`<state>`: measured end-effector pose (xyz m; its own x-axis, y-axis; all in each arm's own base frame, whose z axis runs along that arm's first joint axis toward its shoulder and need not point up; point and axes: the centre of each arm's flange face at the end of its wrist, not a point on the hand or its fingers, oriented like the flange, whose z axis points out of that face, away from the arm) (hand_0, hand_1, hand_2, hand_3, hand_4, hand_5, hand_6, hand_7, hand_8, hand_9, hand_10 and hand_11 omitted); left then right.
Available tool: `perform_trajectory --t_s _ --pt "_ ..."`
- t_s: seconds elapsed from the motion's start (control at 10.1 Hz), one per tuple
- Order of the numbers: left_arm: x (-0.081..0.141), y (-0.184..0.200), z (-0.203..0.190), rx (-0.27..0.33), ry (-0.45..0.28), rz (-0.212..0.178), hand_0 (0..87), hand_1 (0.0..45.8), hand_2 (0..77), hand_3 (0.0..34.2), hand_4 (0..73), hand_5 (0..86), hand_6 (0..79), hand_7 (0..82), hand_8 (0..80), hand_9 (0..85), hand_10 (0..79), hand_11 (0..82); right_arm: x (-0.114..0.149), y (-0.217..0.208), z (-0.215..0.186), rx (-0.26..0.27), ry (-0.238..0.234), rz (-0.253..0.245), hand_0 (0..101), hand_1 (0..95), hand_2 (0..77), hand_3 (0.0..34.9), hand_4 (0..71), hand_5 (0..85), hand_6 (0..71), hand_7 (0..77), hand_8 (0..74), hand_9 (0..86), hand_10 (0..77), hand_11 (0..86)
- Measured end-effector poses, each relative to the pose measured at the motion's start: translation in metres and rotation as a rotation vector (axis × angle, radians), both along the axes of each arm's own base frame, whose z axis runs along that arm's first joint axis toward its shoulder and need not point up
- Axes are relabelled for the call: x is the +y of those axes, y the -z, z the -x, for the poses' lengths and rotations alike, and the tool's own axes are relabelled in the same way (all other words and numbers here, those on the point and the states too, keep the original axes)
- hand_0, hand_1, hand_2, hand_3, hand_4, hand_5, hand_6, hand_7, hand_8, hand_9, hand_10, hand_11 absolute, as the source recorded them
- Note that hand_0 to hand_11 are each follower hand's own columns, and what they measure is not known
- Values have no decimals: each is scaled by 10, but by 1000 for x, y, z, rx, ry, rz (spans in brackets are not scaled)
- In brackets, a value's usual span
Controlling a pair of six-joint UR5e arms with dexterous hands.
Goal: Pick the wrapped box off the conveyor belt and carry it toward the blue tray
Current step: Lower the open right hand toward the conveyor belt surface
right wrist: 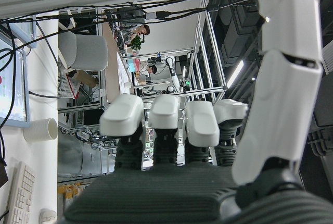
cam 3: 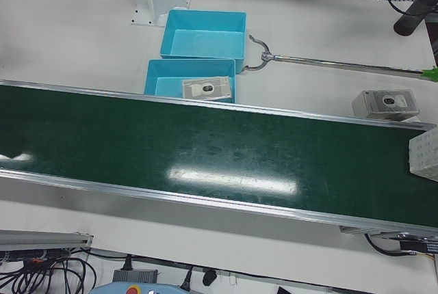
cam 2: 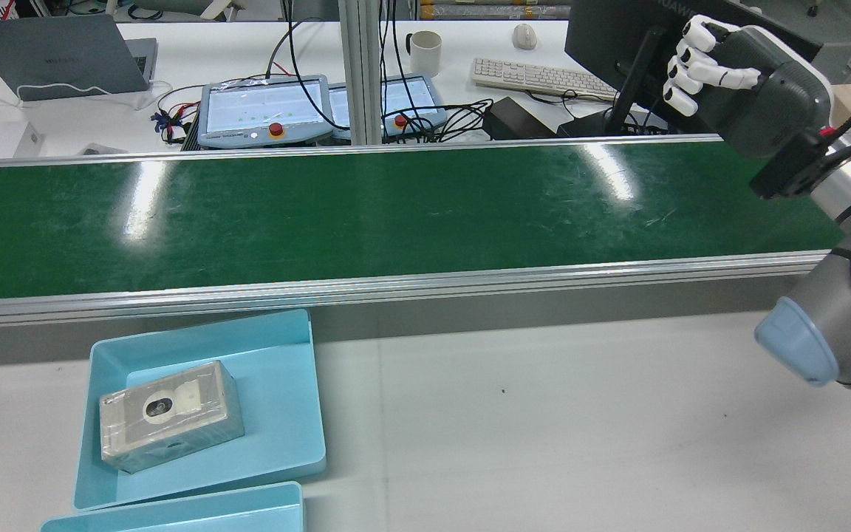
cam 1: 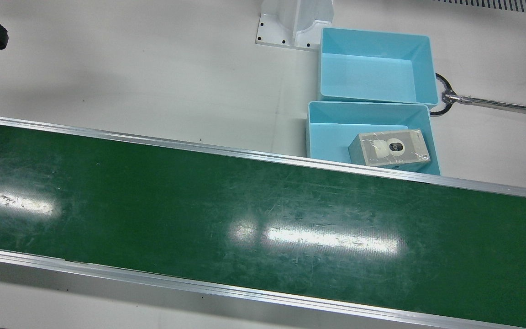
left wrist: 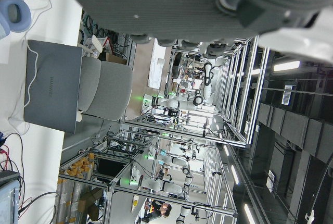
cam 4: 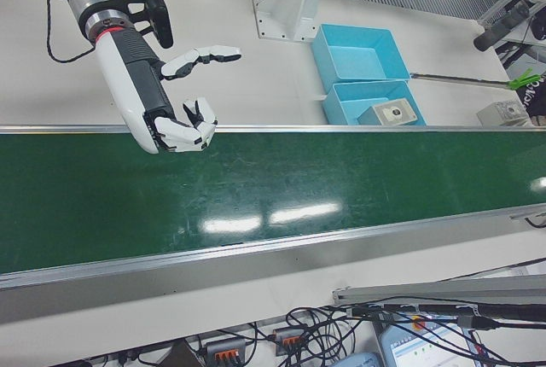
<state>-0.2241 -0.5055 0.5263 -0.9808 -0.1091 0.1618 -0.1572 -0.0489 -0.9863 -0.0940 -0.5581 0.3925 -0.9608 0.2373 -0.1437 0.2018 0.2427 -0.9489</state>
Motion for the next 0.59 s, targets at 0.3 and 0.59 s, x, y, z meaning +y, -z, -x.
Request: perform_trajectory --t_s 0.3,0.59 --pt "0 0 0 0 0 0 0 0 11 0 0 11 0 5 5 0 0 0 1 2 4 9 22 -10 476 22 158 0 344 633 616 654 556 638 633 627" --pt "0 0 0 0 0 0 0 0 5 0 0 11 0 5 5 0 5 0 2 1 4 16 33 -10 480 196 180 6 93 322 415 376 278 355 365 349"
